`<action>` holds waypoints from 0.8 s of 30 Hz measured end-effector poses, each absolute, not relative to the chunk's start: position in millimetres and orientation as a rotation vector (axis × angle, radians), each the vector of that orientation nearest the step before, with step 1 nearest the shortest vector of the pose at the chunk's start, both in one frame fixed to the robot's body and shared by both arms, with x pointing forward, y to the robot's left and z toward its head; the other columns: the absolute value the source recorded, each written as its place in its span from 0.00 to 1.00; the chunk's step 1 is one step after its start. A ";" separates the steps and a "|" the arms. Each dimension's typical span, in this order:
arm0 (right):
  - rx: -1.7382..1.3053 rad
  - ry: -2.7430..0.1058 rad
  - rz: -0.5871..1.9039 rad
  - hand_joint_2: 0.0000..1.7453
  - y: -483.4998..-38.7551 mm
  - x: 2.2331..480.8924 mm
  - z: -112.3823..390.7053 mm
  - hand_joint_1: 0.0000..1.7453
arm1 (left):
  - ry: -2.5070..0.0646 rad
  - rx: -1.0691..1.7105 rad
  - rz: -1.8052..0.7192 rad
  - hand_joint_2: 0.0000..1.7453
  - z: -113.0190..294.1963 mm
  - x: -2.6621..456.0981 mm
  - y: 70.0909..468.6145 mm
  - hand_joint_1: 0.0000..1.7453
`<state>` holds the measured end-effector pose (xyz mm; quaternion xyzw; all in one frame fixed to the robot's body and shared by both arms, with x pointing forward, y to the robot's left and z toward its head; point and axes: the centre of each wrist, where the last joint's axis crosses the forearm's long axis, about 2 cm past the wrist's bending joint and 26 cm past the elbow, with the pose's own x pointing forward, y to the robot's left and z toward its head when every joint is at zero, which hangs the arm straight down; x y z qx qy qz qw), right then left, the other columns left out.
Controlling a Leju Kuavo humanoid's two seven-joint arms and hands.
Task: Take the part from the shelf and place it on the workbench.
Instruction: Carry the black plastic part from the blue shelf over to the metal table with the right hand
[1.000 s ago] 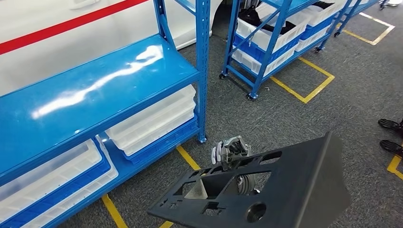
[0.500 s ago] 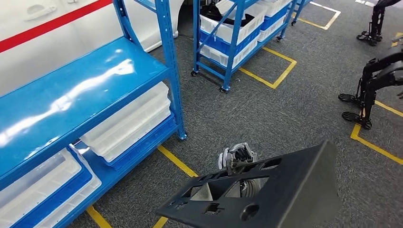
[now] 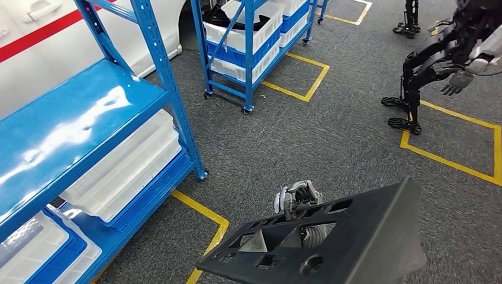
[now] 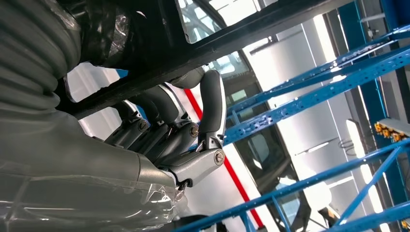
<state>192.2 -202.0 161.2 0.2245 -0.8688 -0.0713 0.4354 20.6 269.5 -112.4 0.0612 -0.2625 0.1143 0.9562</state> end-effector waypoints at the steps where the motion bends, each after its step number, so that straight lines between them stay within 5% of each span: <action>1: 0.554 -2.163 -0.180 1.00 -202.2 191.8 160.9 1.00 | -0.534 0.124 0.232 1.00 -112.4 20.8 269.4 0.00; 24: 0.495 -2.175 -0.230 1.00 -209.1 184.1 160.4 1.00 | -0.553 0.132 0.214 1.00 -112.1 23.4 268.1 0.00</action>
